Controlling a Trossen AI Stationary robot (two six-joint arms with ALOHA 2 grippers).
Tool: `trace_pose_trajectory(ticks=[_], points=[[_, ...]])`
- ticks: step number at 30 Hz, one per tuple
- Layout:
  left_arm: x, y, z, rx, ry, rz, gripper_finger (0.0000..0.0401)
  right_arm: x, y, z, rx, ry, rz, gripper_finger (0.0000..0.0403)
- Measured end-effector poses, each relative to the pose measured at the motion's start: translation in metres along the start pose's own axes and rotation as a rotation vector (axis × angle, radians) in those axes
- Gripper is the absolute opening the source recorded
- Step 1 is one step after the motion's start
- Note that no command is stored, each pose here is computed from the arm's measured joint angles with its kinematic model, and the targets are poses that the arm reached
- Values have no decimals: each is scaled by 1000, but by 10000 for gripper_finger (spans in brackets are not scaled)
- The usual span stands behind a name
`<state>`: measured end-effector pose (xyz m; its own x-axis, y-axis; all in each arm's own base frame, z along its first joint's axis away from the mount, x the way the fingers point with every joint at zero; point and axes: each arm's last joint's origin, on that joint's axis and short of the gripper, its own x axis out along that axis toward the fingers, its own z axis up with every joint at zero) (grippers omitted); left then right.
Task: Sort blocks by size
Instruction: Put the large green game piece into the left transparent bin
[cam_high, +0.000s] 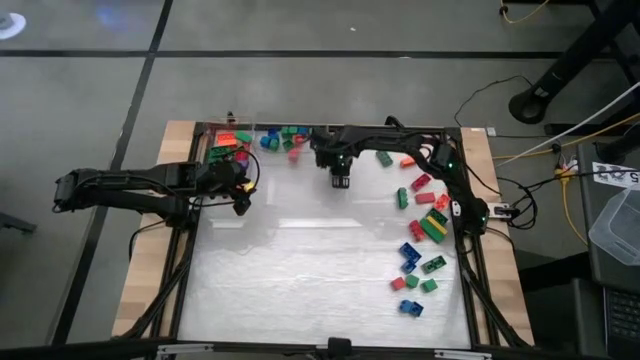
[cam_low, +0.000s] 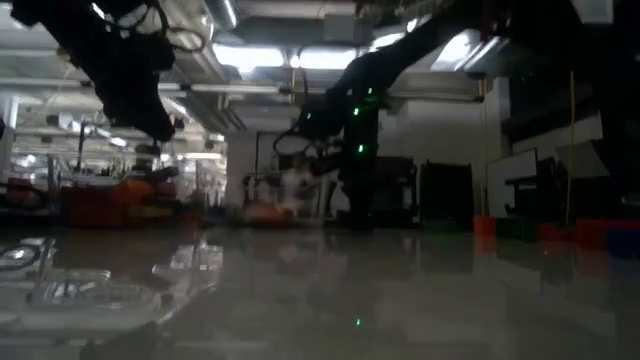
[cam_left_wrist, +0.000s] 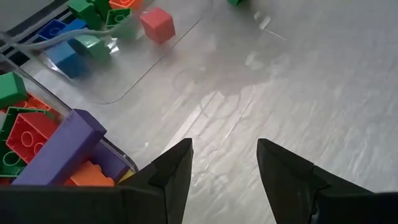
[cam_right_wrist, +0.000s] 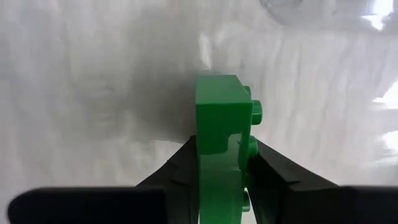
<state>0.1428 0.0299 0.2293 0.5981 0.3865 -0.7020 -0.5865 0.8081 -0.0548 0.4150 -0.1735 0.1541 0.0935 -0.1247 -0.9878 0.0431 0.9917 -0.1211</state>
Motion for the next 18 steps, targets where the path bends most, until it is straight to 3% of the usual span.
trace_pose_trajectory(ticks=[8,18], points=[[0,0,0,-11,0,0,169,-1,5,5,35,-63,90,95],[0,-3,-1,-54,20,-51,169,-6,60,7,-83,45,215,101]])
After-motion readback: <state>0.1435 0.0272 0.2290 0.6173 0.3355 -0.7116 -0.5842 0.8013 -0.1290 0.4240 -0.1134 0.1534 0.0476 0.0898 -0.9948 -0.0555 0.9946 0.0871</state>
